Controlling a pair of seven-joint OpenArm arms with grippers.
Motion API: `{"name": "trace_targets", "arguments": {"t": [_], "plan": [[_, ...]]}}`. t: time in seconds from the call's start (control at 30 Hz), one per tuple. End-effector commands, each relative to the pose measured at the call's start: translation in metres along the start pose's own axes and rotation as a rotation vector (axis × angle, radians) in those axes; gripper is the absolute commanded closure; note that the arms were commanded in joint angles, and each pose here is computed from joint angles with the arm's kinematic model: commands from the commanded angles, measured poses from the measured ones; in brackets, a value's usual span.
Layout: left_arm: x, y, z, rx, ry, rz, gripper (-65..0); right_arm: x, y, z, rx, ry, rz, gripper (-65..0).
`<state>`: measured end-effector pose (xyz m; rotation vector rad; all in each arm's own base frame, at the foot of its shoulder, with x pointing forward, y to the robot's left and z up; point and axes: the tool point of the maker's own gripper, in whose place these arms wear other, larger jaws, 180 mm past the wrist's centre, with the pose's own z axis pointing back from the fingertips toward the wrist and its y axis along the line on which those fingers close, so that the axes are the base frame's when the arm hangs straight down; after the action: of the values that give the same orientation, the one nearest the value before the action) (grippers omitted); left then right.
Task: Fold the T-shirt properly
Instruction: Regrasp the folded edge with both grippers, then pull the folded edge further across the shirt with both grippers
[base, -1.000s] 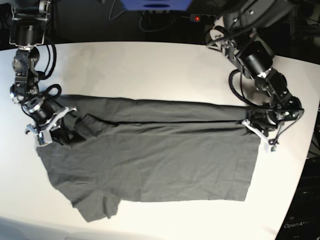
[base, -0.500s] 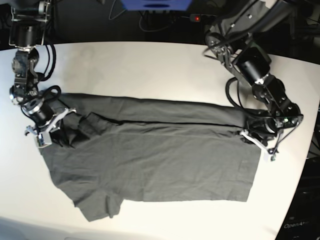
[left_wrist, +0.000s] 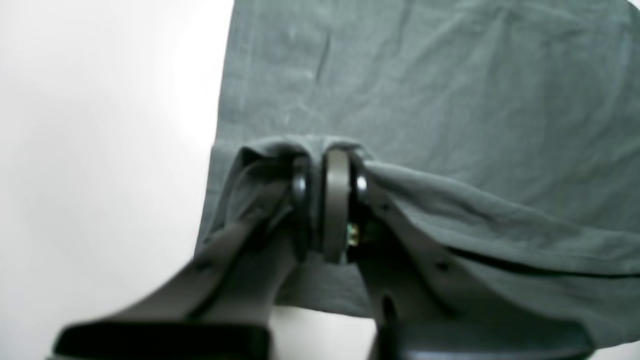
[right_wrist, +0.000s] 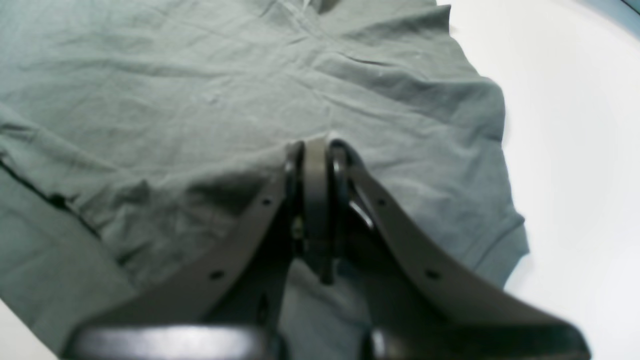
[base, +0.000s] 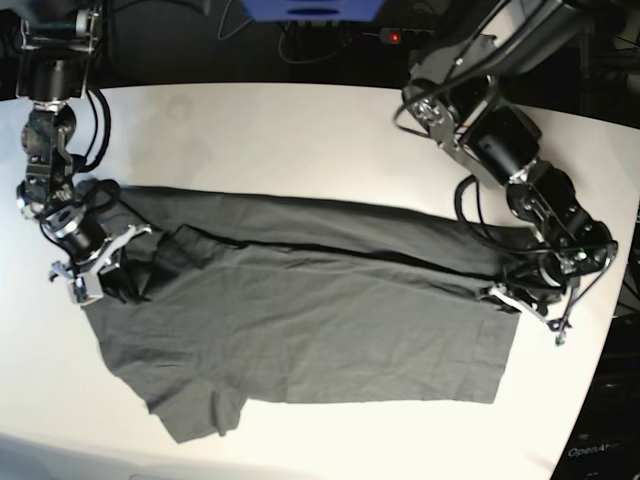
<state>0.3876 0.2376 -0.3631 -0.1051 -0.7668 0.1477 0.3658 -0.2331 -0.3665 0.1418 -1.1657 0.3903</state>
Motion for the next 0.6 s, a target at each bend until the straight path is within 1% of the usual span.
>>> {"name": "trace_targets", "arguments": {"t": [0.0,0.1,0.27,0.4,0.57], "plan": [[0.022,0.002,0.005,0.003,-0.063,-0.006,-3.2,0.021,-0.010,0.001,-0.010,-0.055,0.029,-0.3],[0.024,0.002,0.005,0.003,-0.072,-0.006,-3.2,0.024,-0.011,-0.004,-0.018,-0.047,0.069,-0.3],[0.021,0.010,0.007,0.017,-0.073,0.014,-3.2,0.028,-0.005,-0.012,-0.016,-0.044,0.096,-0.3],[0.020,0.020,0.008,0.033,-0.070,0.024,-3.2,0.031,-0.007,-0.014,-0.019,-0.047,0.100,-0.3],[0.021,0.021,0.009,0.035,-0.074,0.025,-3.2,0.043,-0.011,-0.018,-0.025,-0.067,0.109,-0.3]]}}
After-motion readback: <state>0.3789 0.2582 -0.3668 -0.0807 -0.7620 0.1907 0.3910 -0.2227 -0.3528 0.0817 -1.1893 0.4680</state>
